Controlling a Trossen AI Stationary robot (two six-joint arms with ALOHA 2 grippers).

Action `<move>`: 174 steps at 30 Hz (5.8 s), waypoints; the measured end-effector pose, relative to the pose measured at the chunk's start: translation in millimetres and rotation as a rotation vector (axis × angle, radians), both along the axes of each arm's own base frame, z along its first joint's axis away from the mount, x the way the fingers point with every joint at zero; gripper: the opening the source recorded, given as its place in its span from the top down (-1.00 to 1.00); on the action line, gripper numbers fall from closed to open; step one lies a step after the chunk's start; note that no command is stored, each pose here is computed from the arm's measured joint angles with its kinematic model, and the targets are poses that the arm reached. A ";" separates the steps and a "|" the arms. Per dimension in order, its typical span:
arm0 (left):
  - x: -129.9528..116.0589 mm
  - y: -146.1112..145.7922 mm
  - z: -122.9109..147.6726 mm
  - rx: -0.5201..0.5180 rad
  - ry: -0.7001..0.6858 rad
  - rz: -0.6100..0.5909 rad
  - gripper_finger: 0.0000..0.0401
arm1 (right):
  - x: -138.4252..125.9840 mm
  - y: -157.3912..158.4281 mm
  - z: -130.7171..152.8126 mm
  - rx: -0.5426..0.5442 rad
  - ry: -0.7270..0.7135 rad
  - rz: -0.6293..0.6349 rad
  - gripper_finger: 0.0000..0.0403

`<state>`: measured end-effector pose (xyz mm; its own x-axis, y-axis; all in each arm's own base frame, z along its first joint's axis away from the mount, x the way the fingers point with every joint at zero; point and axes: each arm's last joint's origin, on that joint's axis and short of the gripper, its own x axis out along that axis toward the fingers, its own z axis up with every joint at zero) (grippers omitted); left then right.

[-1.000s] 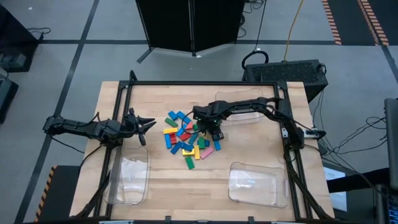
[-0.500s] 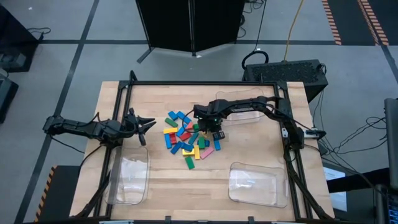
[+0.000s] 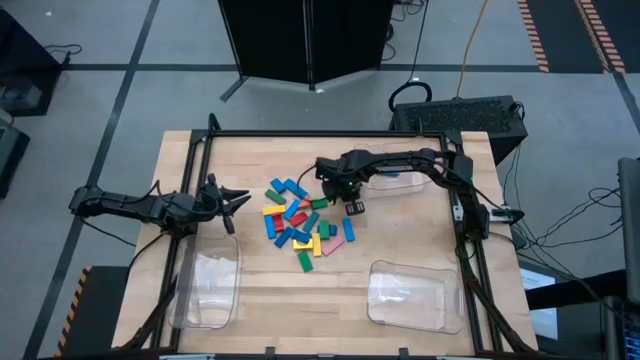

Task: Sort blocks by size
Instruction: Put the green rectangle block into the top transparent bin, then adjust the top transparent bin

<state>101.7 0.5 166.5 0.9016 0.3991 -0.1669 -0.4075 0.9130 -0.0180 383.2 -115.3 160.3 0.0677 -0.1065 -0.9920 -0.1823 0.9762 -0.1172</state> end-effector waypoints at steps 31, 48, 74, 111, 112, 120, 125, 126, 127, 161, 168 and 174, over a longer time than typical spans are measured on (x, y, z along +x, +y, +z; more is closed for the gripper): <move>-0.4 0.1 -1.8 -0.001 0.018 0.001 0.63 | -40.0 -50.3 73.5 -0.059 -0.187 -0.186 0.73; -0.3 -0.1 -1.8 -0.023 0.009 0.000 0.63 | -90.3 -54.6 132.4 -0.095 -0.232 -0.357 0.73; -0.2 -0.5 -1.9 -0.027 0.010 -0.015 0.63 | -137.6 -64.1 37.7 0.059 -0.011 -0.509 0.73; -0.4 0.1 -1.8 -0.017 0.011 0.005 0.63 | -125.1 -41.6 62.6 -0.278 -0.119 -0.387 0.29; -0.4 0.1 -1.8 -0.017 0.010 0.005 0.63 | -126.5 -38.9 69.1 -0.286 -0.143 -0.386 0.29; -0.3 0.1 -1.7 -0.021 0.008 0.006 0.63 | -136.1 -9.6 112.9 -0.166 -0.391 -0.405 0.29; -0.3 0.1 -1.7 -0.023 0.007 0.006 0.63 | -128.9 14.7 117.3 -0.002 -0.450 -0.364 0.29; -0.3 0.1 -1.7 -0.023 0.007 0.006 0.63 | -126.6 20.5 116.1 0.021 -0.443 -0.347 0.29; -0.3 0.1 -1.7 -0.023 0.007 0.006 0.63 | -124.1 26.6 114.3 0.042 -0.432 -0.328 0.29; 0.0 -0.5 -1.1 -0.028 0.001 -0.016 0.63 | -127.2 23.4 51.8 0.012 -0.200 -0.317 0.29; -0.1 -0.5 -1.8 -0.027 0.008 -0.016 0.63 | -128.6 12.2 52.6 -0.011 -0.222 -0.316 0.29; -0.1 -0.5 -1.7 -0.027 0.008 -0.016 0.63 | -130.1 5.6 53.0 -0.030 -0.230 -0.328 0.29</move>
